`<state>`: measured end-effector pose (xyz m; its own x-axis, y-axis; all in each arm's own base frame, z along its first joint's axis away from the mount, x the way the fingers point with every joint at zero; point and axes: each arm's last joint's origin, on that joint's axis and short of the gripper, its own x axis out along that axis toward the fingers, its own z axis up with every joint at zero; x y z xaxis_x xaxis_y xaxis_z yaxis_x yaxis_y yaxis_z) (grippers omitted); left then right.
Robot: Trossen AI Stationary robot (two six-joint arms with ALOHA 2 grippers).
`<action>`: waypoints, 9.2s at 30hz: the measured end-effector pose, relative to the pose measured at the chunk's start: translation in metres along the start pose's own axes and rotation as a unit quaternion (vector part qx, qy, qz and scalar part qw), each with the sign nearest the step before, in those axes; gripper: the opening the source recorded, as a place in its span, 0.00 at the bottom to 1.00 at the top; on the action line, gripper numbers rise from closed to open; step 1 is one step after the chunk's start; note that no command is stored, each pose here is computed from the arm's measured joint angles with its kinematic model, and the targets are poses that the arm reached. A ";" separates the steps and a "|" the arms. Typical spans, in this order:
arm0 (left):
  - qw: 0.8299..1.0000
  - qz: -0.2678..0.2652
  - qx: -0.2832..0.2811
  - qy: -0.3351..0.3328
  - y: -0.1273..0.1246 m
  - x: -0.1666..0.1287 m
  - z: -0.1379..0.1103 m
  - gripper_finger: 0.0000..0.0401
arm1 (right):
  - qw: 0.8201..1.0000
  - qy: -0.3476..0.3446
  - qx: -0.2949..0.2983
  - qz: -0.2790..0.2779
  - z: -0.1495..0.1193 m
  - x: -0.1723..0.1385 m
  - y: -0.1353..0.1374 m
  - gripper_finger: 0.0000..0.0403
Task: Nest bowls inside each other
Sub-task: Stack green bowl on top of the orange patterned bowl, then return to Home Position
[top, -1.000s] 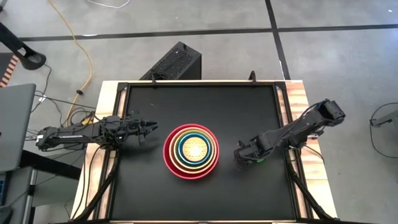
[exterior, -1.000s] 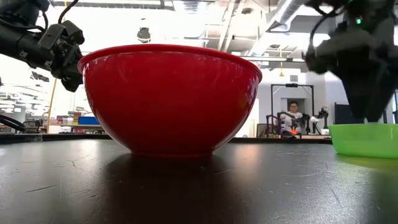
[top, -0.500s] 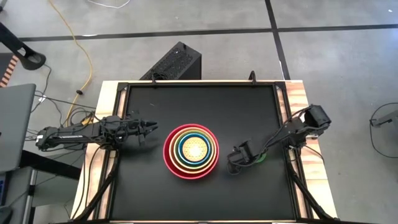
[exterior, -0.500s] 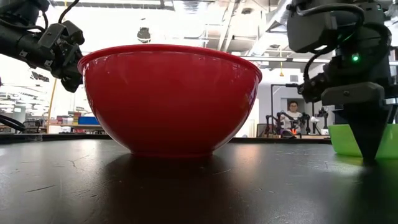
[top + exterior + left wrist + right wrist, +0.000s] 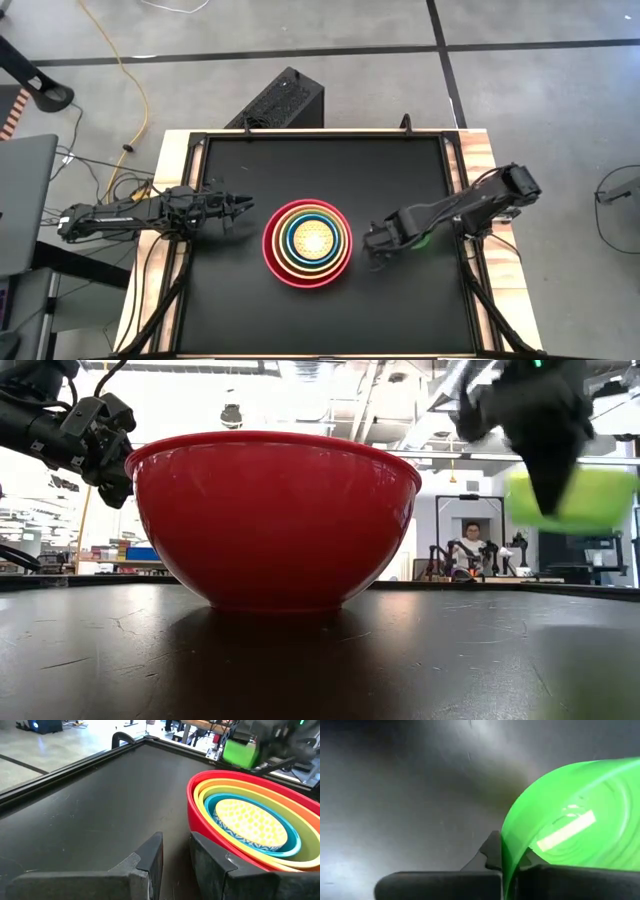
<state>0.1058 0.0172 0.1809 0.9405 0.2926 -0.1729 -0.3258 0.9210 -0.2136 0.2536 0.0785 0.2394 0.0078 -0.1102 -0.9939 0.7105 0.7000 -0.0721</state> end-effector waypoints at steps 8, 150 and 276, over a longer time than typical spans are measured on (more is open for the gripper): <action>1.000 0.001 0.002 0.001 0.000 0.000 0.000 0.22 | 0.988 -0.148 -0.031 0.028 0.025 -0.069 0.001 0.01; 1.000 0.006 0.016 0.018 0.001 0.000 -0.004 0.22 | 0.915 -0.170 -0.365 0.006 0.115 -0.127 0.053 0.61; 0.987 0.064 0.038 0.144 0.010 -0.005 -0.029 0.22 | 0.801 -0.554 -0.084 0.210 -0.023 0.109 -0.194 0.10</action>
<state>0.0953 0.0176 0.1522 0.8223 0.3330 -0.4614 -0.4219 0.9009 -0.1016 0.1001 -0.0532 0.1428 0.9077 -0.3336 -0.2546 0.3771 0.9145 0.1463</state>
